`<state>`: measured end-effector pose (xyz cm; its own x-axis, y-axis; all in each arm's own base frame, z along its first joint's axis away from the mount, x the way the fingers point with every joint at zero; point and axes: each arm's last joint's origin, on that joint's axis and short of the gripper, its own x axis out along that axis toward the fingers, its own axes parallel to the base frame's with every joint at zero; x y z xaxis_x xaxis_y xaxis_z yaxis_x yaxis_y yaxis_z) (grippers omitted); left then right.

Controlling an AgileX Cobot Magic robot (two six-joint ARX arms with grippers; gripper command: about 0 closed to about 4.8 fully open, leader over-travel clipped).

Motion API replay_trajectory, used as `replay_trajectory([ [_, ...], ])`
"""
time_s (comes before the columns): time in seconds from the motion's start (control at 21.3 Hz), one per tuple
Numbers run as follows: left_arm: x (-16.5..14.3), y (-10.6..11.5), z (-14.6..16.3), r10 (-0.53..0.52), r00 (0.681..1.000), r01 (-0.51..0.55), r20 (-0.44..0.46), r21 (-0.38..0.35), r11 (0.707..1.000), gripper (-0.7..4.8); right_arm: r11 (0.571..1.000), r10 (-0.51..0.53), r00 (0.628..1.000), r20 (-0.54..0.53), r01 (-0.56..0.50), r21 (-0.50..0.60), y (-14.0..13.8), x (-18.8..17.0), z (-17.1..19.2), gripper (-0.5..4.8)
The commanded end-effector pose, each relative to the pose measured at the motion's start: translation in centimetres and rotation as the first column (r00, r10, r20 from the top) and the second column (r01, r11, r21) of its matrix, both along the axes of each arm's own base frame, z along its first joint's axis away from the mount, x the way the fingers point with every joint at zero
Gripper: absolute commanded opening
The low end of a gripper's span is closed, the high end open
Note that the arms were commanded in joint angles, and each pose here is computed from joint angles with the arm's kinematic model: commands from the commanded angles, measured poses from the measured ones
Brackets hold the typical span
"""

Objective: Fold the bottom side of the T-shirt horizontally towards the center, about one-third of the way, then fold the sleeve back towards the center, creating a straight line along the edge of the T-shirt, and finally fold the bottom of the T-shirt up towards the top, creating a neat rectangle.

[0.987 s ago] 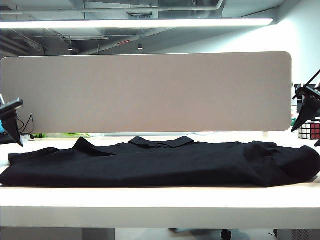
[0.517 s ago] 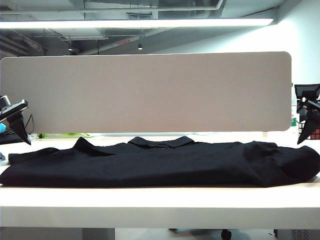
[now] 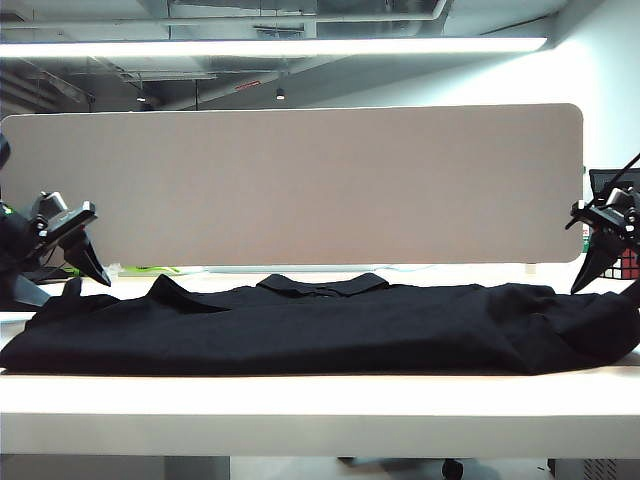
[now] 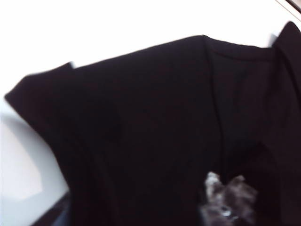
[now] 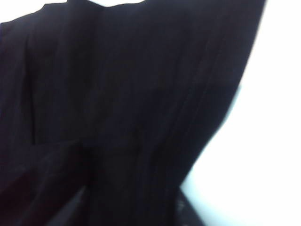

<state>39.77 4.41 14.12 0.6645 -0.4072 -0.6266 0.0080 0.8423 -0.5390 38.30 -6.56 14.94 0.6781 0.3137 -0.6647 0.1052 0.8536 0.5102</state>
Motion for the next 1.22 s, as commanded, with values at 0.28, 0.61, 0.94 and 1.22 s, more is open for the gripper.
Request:
replay_trajectory([
  [0.28, -0.7, -0.3, -1.9, 0.002, 0.994, -0.004, -0.107, -0.014, 1.000, -0.06, 0.999, -0.017, 1.000, -0.007, 0.017, -0.038, 0.1, 0.0, -0.1, -0.09],
  [0.61, -0.3, -1.2, 1.4, -0.052, 0.997, 0.054, 0.059, -0.023, 0.998, -0.06, 0.999, 0.054, 0.992, 0.111, -0.054, 0.000, 0.6, 0.9, 4.6, -0.09],
  [0.94, -1.9, -8.8, 8.2, -0.262, 0.931, 0.262, 0.254, 0.035, 0.965, -0.06, 0.945, 0.318, 0.932, 0.177, -0.327, 0.024, 9.7, 0.1, 8.8, -0.09],
  [1.22, -4.3, -15.4, 6.7, -0.504, 0.855, 0.480, 0.119, 0.183, 0.858, -0.06, 0.842, 0.539, 0.840, 0.070, -0.538, -0.031, 17.8, -2.3, 7.9, -0.09],
])
